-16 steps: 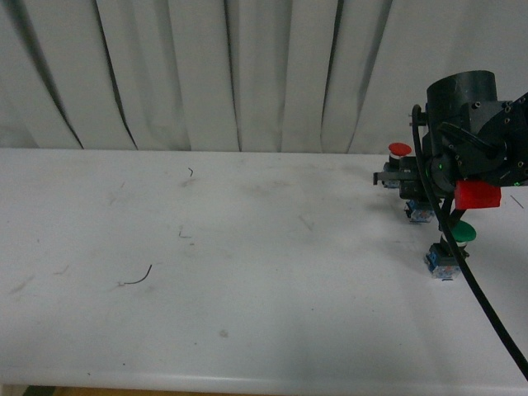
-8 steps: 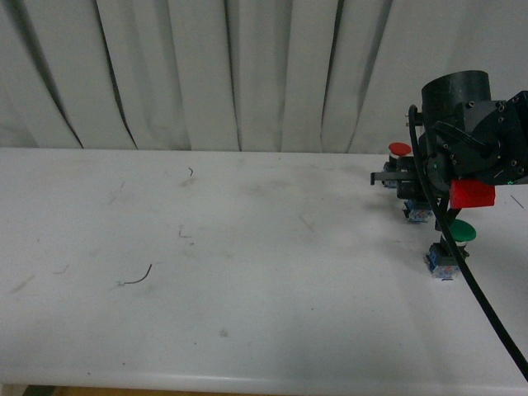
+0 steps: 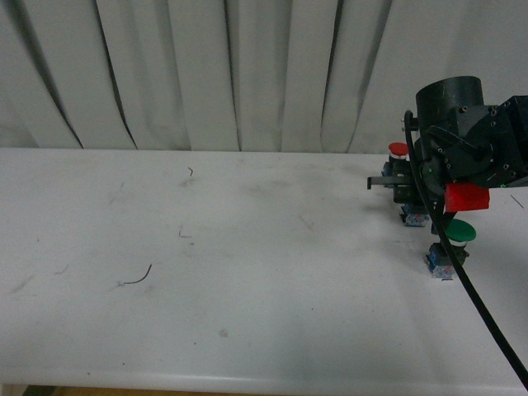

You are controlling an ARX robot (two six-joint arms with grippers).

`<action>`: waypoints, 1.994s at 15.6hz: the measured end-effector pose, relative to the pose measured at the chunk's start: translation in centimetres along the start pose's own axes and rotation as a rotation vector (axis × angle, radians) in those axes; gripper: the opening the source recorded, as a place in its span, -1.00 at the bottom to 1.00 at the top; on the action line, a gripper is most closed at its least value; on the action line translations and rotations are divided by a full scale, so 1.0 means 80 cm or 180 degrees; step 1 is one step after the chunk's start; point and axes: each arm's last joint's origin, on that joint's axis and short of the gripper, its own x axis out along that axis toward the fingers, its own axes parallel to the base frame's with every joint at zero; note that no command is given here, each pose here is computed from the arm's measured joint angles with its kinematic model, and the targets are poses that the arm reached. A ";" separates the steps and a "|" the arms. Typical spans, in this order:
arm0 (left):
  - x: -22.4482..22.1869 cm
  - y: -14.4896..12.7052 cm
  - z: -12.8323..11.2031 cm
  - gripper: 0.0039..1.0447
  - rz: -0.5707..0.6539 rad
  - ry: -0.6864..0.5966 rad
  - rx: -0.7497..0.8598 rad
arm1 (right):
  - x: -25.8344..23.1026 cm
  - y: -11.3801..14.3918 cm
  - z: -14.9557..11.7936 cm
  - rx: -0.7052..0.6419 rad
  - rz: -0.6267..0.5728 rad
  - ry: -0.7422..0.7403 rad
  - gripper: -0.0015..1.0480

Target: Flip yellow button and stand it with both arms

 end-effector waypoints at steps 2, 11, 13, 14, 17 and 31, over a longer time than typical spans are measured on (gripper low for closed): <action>0.000 0.000 0.000 0.88 0.0000 0.0000 0.0000 | 0.000 0.000 0.001 0.0004 0.0001 -0.0002 0.06; 0.000 0.000 0.000 0.88 0.0000 -0.0001 0.0000 | -0.018 -0.006 0.009 0.0091 0.0145 -0.0266 0.87; 0.000 0.000 0.000 0.88 0.0000 0.0000 -0.0001 | -0.059 -0.021 0.035 0.0170 0.0260 -0.0638 0.87; 0.000 0.000 0.000 0.88 0.0000 0.0000 0.0000 | -0.100 -0.039 0.057 0.0249 0.0351 -0.0971 0.87; 0.000 0.000 0.000 0.88 0.0000 0.0000 -0.0001 | -0.245 -0.101 0.060 0.0379 0.0786 -0.1680 0.87; 0.000 0.000 0.000 0.88 0.0002 0.0000 -0.0001 | -0.450 -0.193 -0.152 0.0190 0.0629 -0.1942 -0.96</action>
